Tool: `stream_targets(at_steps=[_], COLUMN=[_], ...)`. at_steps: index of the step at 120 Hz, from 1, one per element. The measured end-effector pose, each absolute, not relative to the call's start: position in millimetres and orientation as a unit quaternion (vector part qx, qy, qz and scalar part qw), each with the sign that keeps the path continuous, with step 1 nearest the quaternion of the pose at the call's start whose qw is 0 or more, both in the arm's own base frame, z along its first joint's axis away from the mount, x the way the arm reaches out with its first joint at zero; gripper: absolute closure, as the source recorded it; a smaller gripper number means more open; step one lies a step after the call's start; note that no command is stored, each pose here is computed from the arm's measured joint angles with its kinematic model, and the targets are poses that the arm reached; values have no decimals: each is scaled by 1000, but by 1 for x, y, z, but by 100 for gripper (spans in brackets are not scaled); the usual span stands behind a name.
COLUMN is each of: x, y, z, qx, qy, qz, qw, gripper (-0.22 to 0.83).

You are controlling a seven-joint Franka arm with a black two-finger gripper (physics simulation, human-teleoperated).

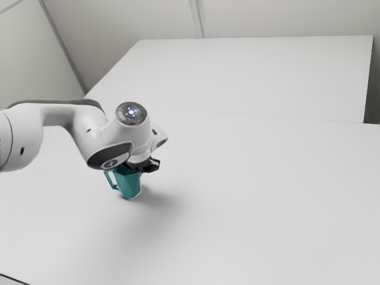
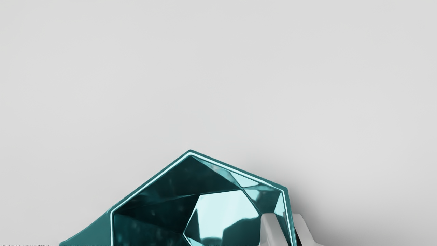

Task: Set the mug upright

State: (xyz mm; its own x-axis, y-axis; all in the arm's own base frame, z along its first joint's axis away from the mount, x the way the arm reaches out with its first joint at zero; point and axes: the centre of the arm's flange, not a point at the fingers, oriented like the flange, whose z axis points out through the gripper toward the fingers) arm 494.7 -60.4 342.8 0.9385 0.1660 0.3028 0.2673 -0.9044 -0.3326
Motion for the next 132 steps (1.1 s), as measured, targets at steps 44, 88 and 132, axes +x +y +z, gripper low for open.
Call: stream_targets(at_steps=[44,88,132], x=[493,478,507], y=[-74,-85,-86], z=[339,400,457], qx=[-959,-942,-939], qy=[-160,-200,-270], qz=[-149,-191,-163], qw=[183,189,139], gripper=[45,8,1])
